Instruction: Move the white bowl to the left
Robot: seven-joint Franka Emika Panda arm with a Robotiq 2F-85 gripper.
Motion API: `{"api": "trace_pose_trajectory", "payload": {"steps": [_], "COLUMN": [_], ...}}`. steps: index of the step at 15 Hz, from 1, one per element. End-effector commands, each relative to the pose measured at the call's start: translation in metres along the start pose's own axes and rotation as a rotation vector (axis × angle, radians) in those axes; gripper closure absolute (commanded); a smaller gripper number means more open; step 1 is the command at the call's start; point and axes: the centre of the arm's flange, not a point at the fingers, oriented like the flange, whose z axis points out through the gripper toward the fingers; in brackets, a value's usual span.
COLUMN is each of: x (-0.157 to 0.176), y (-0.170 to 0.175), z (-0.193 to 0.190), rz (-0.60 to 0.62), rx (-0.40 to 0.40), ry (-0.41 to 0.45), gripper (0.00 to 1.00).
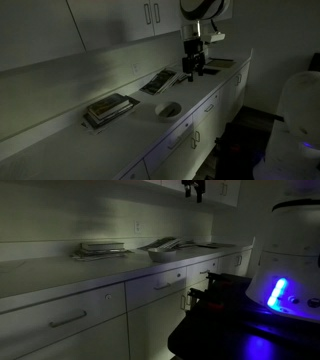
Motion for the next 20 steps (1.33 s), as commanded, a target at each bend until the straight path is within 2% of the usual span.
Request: {"api": "trace_pose_trajectory", "payload": {"steps": [1,5,10,16,20], "x": [0.0,0.0,0.061,0.143,0.181], "y": [0.0,0.0,-0.011,-0.046,-0.061], "z": [0.0,0.0,0.027,0.113,0.163], "rz": [0.0,0.0,-0.005,-0.083,-0.108], "rx": [0.0,0.0,-0.021,-0.146,-0.304], "ry": [0.001,0.001,0.045,-0.036,-0.053], "gripper": [0.0,0.0,0.0,0.0,0.0]}}
